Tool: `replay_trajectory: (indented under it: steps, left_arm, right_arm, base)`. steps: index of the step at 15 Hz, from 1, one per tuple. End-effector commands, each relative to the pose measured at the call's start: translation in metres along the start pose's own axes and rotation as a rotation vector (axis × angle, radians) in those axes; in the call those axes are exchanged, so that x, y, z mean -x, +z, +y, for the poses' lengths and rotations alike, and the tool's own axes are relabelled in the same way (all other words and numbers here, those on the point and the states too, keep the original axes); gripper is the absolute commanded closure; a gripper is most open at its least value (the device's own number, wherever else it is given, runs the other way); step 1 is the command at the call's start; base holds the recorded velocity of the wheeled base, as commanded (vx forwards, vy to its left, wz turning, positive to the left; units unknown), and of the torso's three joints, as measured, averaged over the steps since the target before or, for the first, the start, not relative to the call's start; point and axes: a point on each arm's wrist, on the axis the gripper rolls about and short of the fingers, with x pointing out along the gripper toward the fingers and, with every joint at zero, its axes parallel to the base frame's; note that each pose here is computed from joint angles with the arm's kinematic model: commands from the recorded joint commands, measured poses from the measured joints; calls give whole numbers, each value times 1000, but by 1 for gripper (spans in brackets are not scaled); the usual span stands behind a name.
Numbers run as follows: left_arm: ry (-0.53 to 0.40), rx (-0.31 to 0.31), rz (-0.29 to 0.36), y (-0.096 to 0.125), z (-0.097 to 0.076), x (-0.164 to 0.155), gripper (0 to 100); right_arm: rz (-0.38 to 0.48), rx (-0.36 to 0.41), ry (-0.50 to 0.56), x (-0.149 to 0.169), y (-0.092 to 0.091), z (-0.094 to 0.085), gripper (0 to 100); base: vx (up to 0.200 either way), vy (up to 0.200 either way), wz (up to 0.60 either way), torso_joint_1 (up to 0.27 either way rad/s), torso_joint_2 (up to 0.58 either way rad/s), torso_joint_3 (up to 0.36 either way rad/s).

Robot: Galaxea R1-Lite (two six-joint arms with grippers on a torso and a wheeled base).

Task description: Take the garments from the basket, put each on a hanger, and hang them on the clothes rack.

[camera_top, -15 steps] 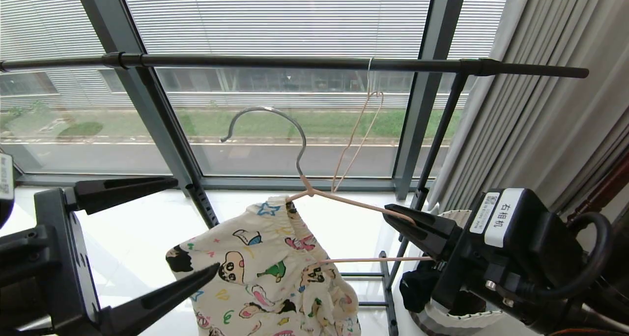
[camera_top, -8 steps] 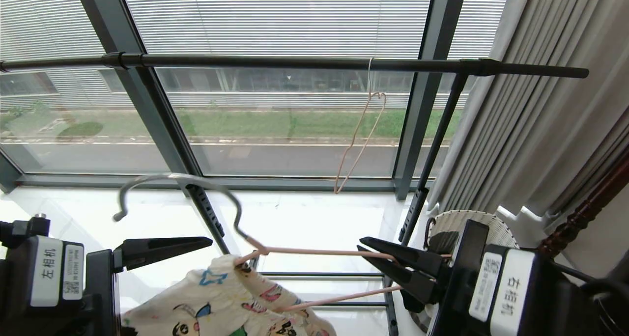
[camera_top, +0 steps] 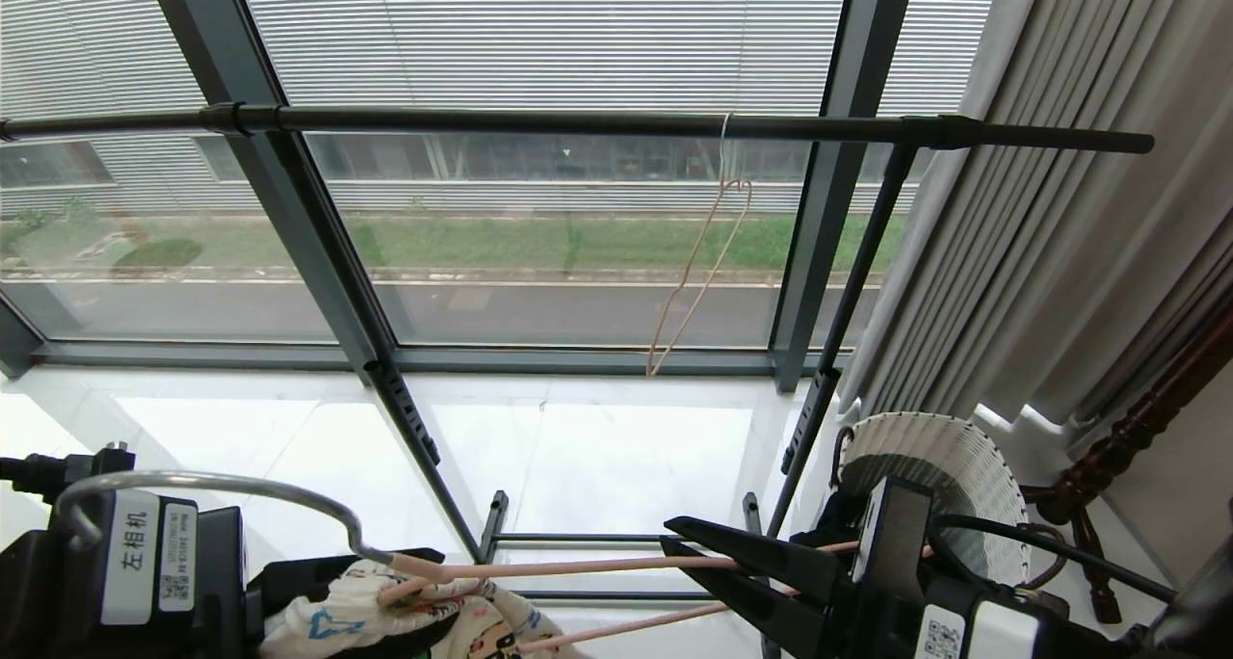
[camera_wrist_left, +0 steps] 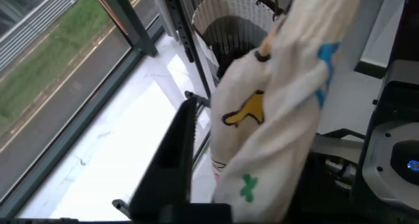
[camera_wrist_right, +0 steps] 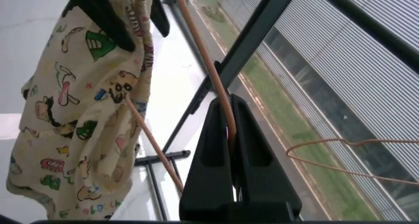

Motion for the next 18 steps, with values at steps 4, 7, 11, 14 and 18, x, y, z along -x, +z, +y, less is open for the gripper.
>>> replay_trajectory:
  steps: [4, 7, 11, 14, 18]
  left_arm:
    - [-10, -4, -4, 1, -1, -1, 100]
    - [-9, -1, 3, 0, -2, -1, 100]
    - [123, 22, 122, -16, -5, -1, 100]
    - [225, 134, 162, -19, 5, -1, 100]
    - [303, 305, 25, 21, 32, -4, 100]
  right_arm:
    - [14, 30, -8, -1, -2, 1, 100]
    - [30, 33, -30, 0, -2, 1, 0]
    - [80, 34, -84, 3, -8, -2, 0]
    - [105, 36, -69, 8, -14, 2, 0]
    - [166, 18, -36, 6, -29, 11, 0]
  base:
    - [0, 0, 0, 0, 0, 0]
    - [0, 0, 0, 0, 0, 0]
    - [0, 0, 0, 0, 0, 0]
    - [0, 0, 0, 0, 0, 0]
    - [0, 0, 0, 0, 0, 0]
